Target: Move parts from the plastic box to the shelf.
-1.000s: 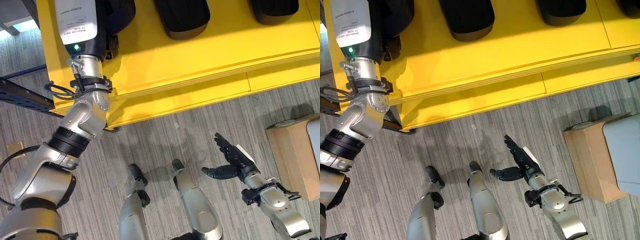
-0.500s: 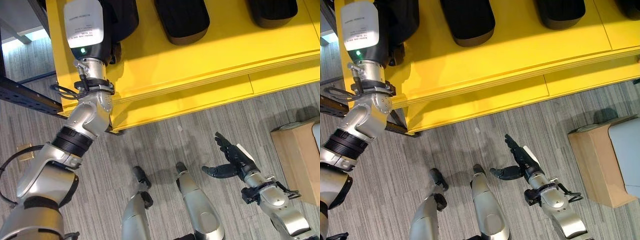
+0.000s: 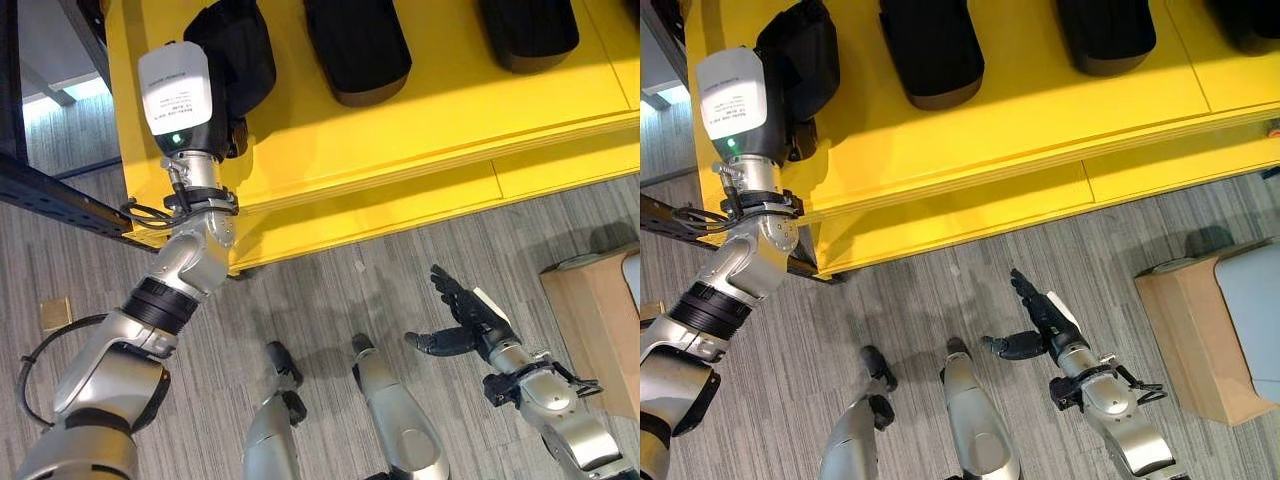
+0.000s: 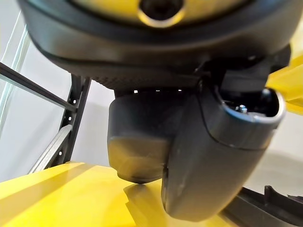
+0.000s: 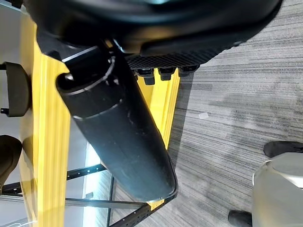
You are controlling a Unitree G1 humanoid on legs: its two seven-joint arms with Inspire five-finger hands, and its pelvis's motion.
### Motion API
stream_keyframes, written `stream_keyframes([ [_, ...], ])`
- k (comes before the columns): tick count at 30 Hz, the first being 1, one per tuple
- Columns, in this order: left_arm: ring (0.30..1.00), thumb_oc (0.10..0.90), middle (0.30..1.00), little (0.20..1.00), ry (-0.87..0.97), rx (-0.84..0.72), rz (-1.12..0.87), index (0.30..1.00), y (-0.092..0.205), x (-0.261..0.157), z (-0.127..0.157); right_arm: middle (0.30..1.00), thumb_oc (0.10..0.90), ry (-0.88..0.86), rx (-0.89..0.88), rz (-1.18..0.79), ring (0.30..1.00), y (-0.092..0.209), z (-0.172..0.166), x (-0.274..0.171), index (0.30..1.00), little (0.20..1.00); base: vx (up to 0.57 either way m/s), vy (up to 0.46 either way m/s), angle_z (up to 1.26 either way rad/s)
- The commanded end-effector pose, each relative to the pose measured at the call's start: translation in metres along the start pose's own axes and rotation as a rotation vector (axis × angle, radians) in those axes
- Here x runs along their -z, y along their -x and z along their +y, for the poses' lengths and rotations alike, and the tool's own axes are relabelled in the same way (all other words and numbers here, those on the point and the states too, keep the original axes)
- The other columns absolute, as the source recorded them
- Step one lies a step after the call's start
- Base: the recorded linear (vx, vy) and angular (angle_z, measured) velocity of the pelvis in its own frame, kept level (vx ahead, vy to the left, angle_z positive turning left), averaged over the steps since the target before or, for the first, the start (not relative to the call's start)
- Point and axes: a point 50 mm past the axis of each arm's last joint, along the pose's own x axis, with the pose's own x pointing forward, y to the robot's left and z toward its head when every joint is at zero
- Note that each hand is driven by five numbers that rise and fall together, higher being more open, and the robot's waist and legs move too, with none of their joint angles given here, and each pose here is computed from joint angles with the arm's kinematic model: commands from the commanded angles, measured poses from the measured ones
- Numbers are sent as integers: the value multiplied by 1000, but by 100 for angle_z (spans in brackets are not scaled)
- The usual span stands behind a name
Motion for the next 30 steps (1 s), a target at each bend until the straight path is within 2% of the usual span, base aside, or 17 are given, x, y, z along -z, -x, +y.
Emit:
stream_keyframes([
  [1,300,400,300,300,-16,200,163,300,18,31,-26,1000,900,-24,-12,-179,1000,-5,5,-33,1000,1000,0,0,0],
  [11,300,400,300,300,-25,202,173,300,15,30,-26,1000,900,-16,-13,-181,1000,-6,5,-34,1000,1000,0,0,0],
  [12,443,502,443,443,-26,201,174,443,15,30,-26,1000,900,-15,-14,-182,1000,-6,5,-34,1000,1000,0,0,0],
  [13,1000,900,1000,1000,-28,199,170,1000,13,30,-25,1000,900,-14,-16,-182,1000,-6,5,-34,1000,1000,0,0,0],
  [30,1000,900,1000,1000,-41,299,96,1000,13,23,-27,1000,900,5,-17,-185,1000,-5,1,-36,1000,1000,0,1,0],
])
